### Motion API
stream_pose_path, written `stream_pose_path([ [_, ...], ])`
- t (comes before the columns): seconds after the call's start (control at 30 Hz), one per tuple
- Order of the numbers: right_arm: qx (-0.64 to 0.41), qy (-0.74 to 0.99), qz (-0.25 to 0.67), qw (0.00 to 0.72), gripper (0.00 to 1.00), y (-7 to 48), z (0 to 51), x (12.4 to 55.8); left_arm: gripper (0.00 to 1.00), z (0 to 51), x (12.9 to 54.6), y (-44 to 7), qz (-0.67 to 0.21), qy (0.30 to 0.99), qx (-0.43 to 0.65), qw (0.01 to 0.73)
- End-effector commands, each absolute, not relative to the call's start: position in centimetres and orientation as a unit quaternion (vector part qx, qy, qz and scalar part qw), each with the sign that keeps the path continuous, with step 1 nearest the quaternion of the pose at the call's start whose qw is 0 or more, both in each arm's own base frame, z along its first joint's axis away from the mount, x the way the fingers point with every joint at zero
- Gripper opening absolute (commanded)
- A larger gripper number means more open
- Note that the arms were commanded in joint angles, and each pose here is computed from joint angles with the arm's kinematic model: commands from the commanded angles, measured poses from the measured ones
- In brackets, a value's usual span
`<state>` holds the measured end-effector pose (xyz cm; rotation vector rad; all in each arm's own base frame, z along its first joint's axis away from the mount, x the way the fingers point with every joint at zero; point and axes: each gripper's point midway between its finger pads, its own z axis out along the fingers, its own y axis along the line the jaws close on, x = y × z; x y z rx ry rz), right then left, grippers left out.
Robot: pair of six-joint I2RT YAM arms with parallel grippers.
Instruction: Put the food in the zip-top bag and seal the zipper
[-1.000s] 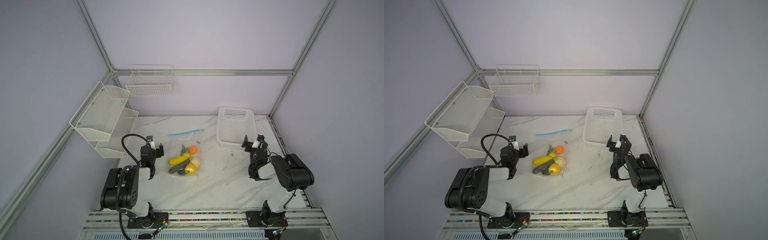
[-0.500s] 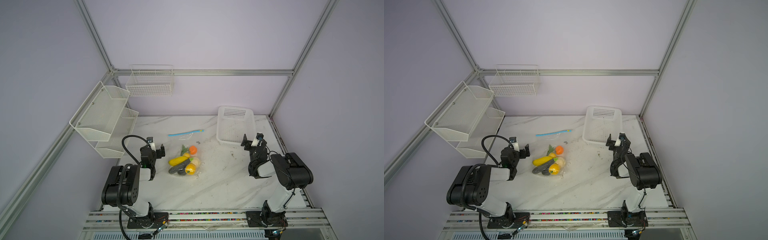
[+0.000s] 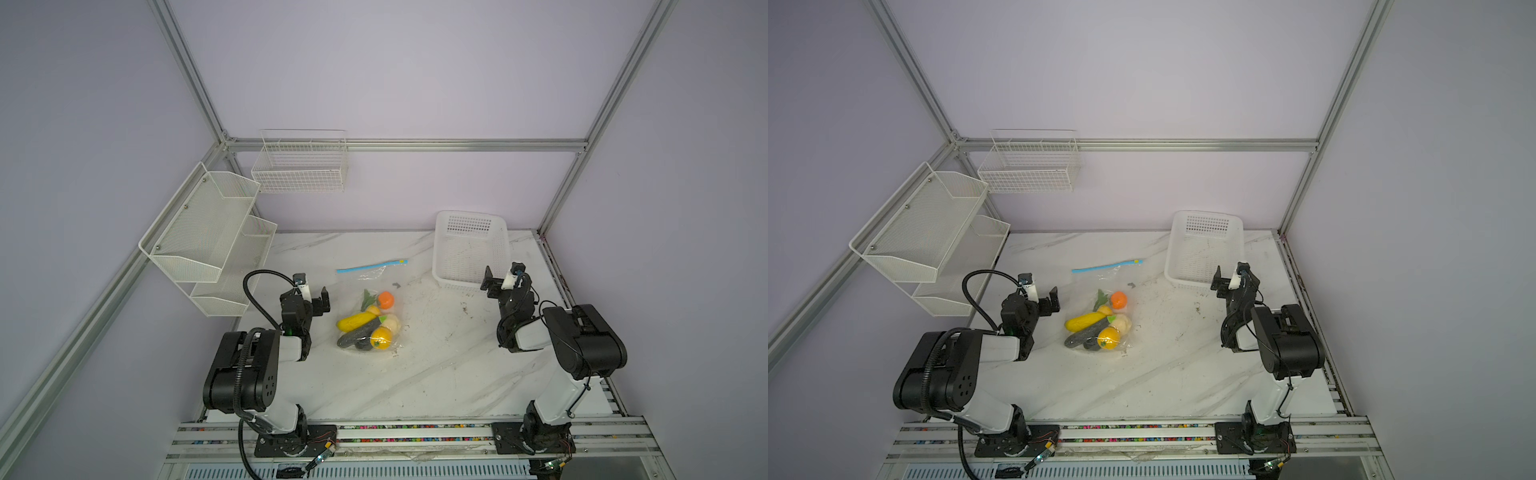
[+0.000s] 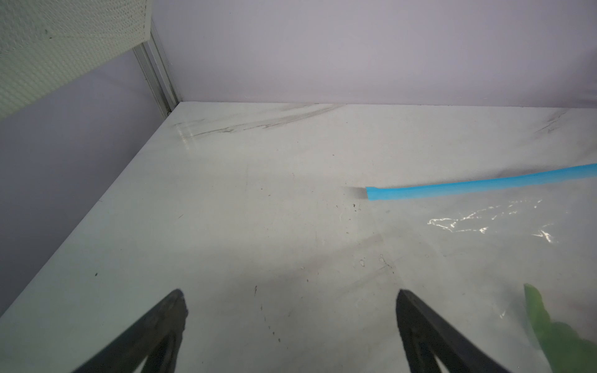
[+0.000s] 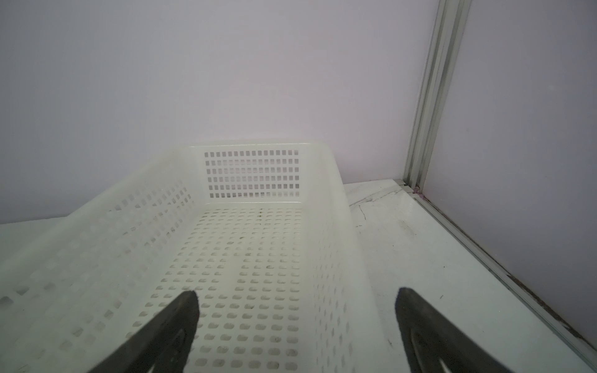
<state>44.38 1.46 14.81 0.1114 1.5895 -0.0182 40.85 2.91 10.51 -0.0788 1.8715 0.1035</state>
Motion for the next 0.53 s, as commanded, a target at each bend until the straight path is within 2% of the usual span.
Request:
stream_pose_path([
  [0.0, 0.042, 0.736, -0.002, 0.676, 0.97, 1.54, 13.0, 44.63, 1.0, 11.01, 40.54, 3.01, 0.049, 0.794, -0.027, 0.605],
  [0.5, 0.034, 0.736, 0.003, 0.677, 0.97, 1.55, 13.1, 44.56, 1.0, 11.1, 40.46, 3.0, 0.048, 0.793, -0.028, 0.607],
])
